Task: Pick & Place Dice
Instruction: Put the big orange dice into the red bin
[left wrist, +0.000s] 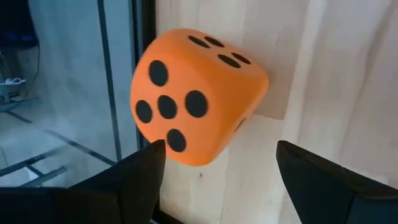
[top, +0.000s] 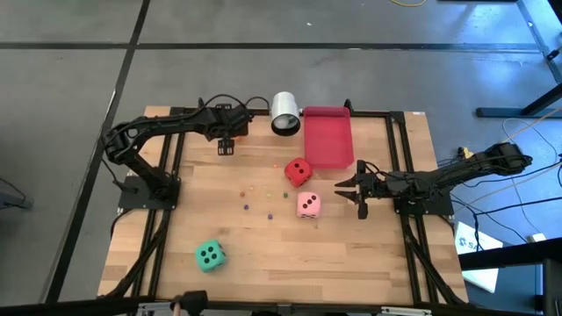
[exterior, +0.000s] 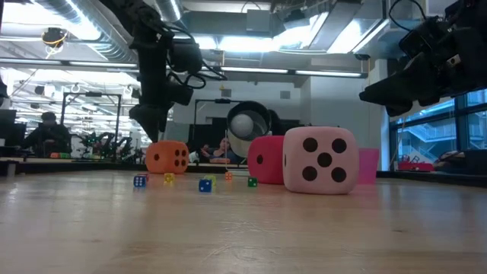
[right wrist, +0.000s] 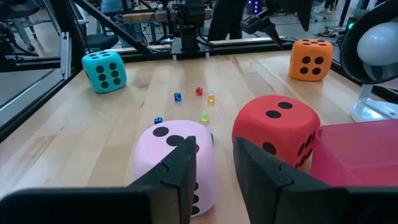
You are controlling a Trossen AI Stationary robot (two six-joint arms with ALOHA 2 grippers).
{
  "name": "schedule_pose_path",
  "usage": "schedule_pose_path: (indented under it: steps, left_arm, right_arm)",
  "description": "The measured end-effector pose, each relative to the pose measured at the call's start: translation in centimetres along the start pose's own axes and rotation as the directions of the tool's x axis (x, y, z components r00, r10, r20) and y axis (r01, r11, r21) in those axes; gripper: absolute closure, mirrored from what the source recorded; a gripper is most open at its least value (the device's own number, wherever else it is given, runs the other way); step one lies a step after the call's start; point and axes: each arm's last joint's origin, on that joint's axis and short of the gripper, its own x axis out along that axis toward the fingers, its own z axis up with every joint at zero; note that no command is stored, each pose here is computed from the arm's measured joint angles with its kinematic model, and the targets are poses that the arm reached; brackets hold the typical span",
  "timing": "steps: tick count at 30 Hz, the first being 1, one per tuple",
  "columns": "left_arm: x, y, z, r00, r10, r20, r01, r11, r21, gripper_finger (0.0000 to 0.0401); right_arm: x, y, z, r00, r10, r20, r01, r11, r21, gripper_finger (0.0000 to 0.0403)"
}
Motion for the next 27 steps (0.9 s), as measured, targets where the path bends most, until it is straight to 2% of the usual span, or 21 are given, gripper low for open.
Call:
schedule_pose_path:
  steps: [6, 13, 18, 23, 27]
  left_arm:
    - [0.4, 0.5, 0.0, 1.0, 0.003, 0.011, -0.003, 1.0, -0.013, 0.01]
    - [2.0, 0.0, 0.3, 0.999, -0.039, -0.022, 0.039, 0.999, 0.01, 0.01]
    - [2.6, 0.0, 0.7, 1.0, -0.012, -0.02, 0.012, 1.0, 0.017, 0.0101]
    - [2.7, 0.2, 1.0, 1.0, 0.023, -0.01, -0.023, 0.999, 0.023, 0.0115]
    - [2.7, 0.1, 1.1, 1.0, -0.019, 0.021, 0.018, 1.0, 0.008, 0.0129]
  right_arm:
    - [0.0, 0.0, 0.0, 1.0, 0.0, 0.0, 0.0, 1.0, 0.0, 0.0294]
    - [0.0, 0.0, 0.0, 1.0, 0.0, -0.001, 0.0, 1.0, 0.0, 0.0294]
    - [0.0, 0.0, 0.0, 1.0, 0.0, -0.002, 0.0, 1.0, 0.001, 0.0294]
    - [0.0, 0.0, -0.1, 1.0, 0.0, -0.007, 0.0, 1.0, 0.0, 0.0294]
    - [0.0, 0.0, -0.1, 1.0, -0.001, -0.007, 0.001, 1.0, -0.001, 0.0294]
